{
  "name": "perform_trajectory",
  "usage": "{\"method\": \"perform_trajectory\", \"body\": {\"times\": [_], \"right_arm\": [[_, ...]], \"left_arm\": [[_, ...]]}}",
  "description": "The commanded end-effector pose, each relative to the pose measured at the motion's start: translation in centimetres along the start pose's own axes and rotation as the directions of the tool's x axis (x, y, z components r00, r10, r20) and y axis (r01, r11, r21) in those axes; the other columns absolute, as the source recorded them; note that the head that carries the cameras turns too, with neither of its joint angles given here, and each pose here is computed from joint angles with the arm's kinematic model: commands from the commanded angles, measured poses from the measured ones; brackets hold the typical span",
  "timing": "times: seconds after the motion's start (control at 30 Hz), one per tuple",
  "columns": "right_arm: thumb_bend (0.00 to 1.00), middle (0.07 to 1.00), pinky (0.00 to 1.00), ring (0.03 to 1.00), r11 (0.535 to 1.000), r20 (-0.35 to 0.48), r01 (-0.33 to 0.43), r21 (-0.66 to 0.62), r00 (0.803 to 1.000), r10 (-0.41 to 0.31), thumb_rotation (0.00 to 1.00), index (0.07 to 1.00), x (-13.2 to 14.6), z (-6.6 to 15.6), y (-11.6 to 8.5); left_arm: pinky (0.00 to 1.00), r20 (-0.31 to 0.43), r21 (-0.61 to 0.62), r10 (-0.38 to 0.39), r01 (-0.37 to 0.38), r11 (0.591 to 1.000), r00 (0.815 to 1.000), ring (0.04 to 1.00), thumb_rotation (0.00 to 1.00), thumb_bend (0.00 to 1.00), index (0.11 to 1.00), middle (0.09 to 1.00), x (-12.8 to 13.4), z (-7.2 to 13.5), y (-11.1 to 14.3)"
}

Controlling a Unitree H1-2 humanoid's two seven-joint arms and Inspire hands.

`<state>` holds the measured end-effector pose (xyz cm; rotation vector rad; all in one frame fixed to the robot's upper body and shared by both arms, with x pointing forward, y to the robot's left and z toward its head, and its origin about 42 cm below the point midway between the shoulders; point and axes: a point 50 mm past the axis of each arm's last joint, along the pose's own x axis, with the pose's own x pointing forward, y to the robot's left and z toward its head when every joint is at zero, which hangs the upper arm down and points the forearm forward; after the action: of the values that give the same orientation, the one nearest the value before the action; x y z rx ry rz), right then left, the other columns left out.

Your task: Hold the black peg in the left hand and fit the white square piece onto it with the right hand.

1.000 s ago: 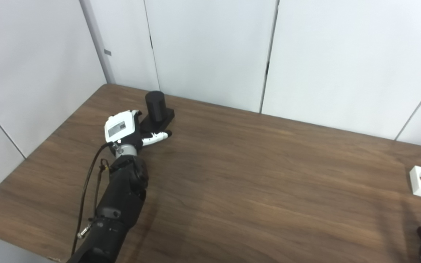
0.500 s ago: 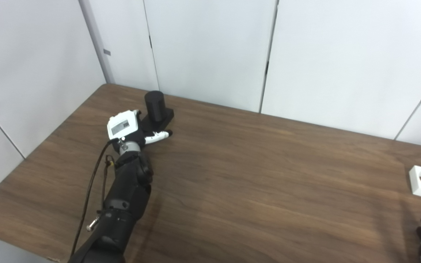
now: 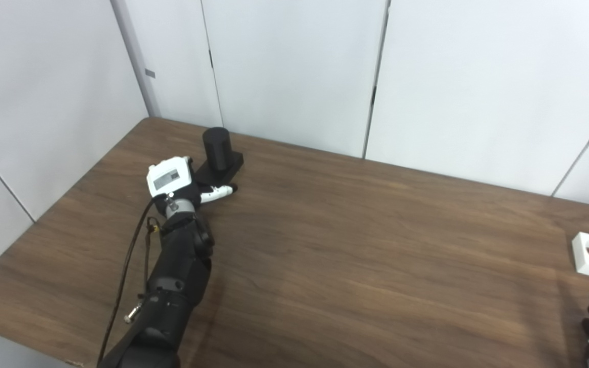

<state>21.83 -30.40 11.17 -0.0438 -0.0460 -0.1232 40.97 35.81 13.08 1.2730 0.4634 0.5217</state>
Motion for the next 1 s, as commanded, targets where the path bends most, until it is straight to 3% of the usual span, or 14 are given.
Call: {"method": "perform_trajectory", "body": {"times": [0.0, 0.37, 0.5, 0.97], "right_arm": [[0.47, 0.981, 1.0, 1.0, 1.0, 0.008, -0.023, 0.007, 1.0, 0.023, 0.91, 1.0, -0.34, 0.23, 0.17], [0.49, 0.973, 1.0, 0.999, 1.0, 0.012, -0.017, -0.006, 1.0, 0.017, 0.92, 1.0, -0.41, 0.36, 0.35], [0.5, 0.975, 1.0, 1.0, 1.0, 0.003, -0.018, 0.004, 1.0, 0.018, 0.93, 1.0, -0.51, 0.35, 0.34], [0.49, 0.966, 1.0, 0.997, 1.0, 0.004, -0.019, 0.0, 1.0, 0.019, 0.93, 1.0, -0.45, 0.08, 0.25]], "left_arm": [[0.98, 0.023, -0.008, 0.082, -0.081, 0.997, 0.996, 0.942, 0.64, 1.0, 0.848, 0.919, 1.19, 2.15, 2.81], [0.94, 0.017, 0.01, 0.069, -0.069, 0.998, 0.997, 0.911, 0.61, 0.99, 0.807, 0.888, 1.34, 2.27, 2.62], [0.92, 0.014, 0.014, 0.066, -0.066, 0.998, 0.998, 0.897, 0.62, 0.93, 0.778, 0.878, 1.45, 2.21, 2.48], [0.91, 0.009, -0.034, 0.088, -0.088, 0.996, 0.996, 0.873, 0.49, 0.86, 0.6, 0.835, 1.34, 1.79, 1.93]]}}
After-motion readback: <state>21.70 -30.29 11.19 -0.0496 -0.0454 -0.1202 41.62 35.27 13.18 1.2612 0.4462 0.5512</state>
